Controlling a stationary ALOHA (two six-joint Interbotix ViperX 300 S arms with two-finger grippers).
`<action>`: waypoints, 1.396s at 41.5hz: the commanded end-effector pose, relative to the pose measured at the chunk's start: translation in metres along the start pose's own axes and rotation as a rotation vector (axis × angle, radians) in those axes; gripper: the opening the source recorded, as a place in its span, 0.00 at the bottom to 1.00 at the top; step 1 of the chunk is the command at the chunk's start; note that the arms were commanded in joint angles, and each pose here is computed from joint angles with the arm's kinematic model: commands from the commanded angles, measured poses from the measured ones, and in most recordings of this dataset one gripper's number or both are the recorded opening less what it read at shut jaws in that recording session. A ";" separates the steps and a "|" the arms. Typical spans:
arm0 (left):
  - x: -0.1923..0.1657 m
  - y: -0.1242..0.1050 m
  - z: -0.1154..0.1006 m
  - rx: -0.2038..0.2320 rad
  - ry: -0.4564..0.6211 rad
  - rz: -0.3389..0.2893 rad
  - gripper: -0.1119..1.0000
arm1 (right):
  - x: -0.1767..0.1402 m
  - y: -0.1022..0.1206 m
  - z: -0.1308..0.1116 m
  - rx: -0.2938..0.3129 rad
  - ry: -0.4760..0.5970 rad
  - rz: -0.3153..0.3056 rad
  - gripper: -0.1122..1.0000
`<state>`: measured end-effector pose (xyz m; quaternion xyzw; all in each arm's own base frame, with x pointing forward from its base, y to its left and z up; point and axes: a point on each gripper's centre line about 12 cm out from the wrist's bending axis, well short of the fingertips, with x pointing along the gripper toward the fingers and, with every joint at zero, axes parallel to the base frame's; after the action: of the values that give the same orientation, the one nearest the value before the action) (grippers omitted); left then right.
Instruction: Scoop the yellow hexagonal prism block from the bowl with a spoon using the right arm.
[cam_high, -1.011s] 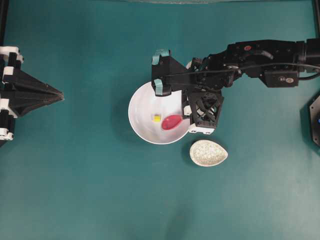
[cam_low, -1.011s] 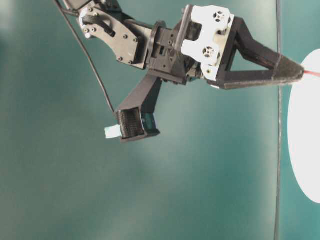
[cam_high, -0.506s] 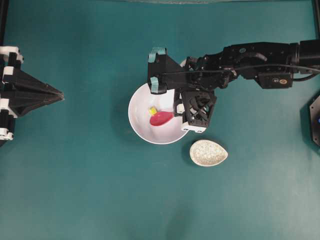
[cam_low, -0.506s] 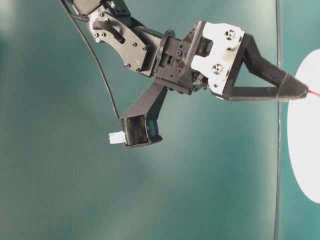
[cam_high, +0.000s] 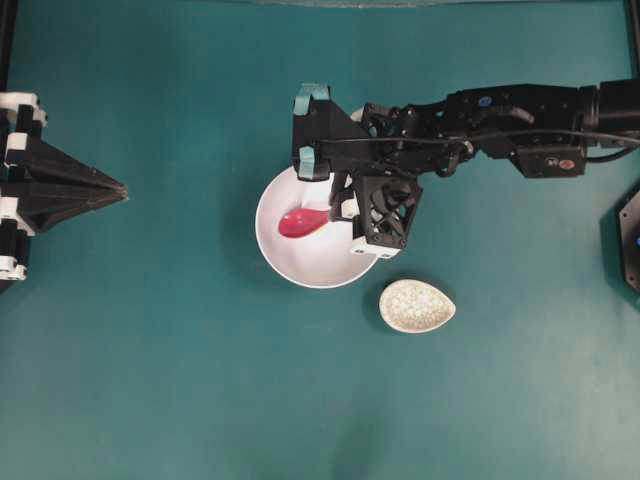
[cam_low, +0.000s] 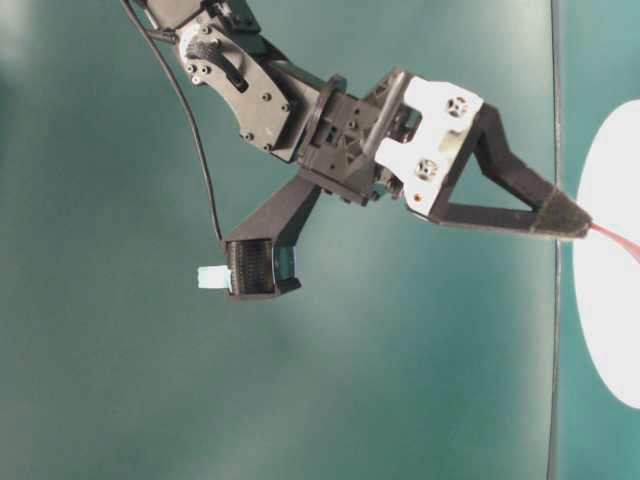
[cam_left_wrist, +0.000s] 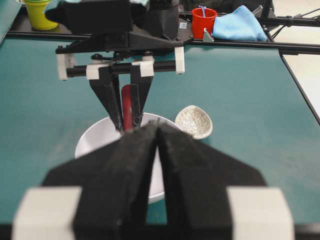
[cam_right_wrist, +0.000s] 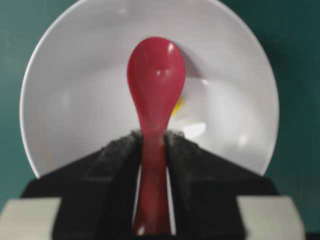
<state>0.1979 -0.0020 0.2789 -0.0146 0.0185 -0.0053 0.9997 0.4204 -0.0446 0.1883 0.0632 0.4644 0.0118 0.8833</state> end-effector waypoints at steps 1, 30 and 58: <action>0.002 0.000 0.011 0.005 -0.031 0.000 0.17 | -0.010 0.002 0.013 -0.009 -0.049 -0.004 0.32; 0.002 0.000 0.011 0.002 -0.032 0.000 0.17 | -0.098 0.013 0.049 -0.086 -0.231 -0.030 0.32; 0.002 0.000 0.011 0.002 -0.032 0.000 0.17 | -0.112 0.020 0.029 -0.046 -0.097 0.005 0.32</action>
<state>0.1977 -0.0020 0.2801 -0.0146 0.0162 -0.0053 0.9997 0.3866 -0.0380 0.2803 0.0455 0.4380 0.0226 0.8976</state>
